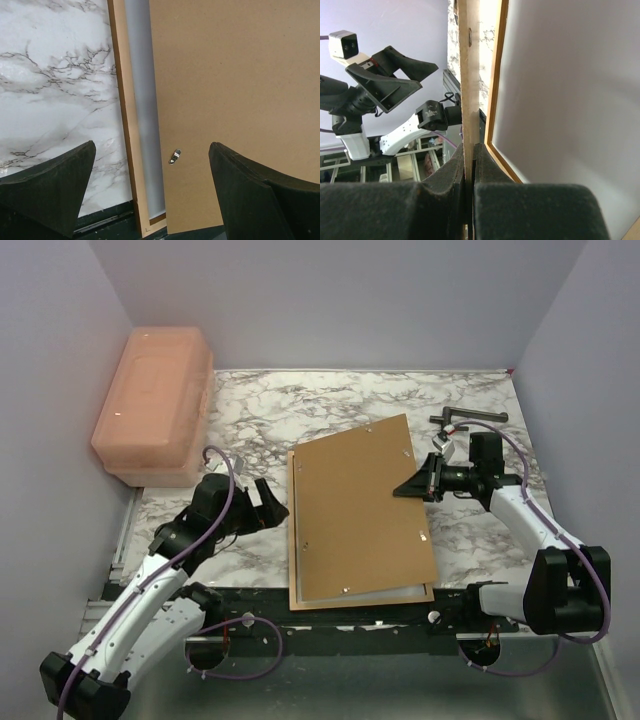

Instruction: Put the photo into the frame

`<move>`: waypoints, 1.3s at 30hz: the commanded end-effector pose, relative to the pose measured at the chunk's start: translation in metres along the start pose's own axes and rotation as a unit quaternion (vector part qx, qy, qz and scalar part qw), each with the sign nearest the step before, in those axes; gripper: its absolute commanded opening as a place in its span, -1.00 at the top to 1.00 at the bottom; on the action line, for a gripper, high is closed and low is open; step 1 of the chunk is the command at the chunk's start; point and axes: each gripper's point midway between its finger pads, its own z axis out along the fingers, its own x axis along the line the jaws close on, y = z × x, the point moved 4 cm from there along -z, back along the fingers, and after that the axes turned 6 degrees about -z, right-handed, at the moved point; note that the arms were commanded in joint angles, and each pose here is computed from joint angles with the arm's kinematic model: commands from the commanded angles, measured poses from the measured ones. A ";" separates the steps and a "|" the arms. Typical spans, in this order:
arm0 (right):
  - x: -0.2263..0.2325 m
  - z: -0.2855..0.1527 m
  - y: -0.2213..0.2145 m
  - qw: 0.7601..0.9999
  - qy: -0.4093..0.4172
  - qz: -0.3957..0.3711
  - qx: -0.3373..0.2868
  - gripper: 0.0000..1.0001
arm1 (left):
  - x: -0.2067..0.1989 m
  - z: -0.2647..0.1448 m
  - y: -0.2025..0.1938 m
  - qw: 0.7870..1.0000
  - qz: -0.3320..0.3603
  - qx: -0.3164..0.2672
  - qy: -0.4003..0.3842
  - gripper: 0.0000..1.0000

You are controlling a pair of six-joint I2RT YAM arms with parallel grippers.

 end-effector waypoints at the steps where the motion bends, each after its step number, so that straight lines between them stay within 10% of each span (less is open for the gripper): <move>1: 0.004 -0.004 -0.005 1.000 0.021 0.007 0.015 0.99 | -0.002 0.008 -0.008 0.999 -0.003 0.033 -0.012 -0.97; 39: -0.033 0.016 0.008 0.999 -0.003 0.038 0.008 0.99 | 0.007 0.024 -0.030 0.992 -0.021 0.119 0.020 -0.97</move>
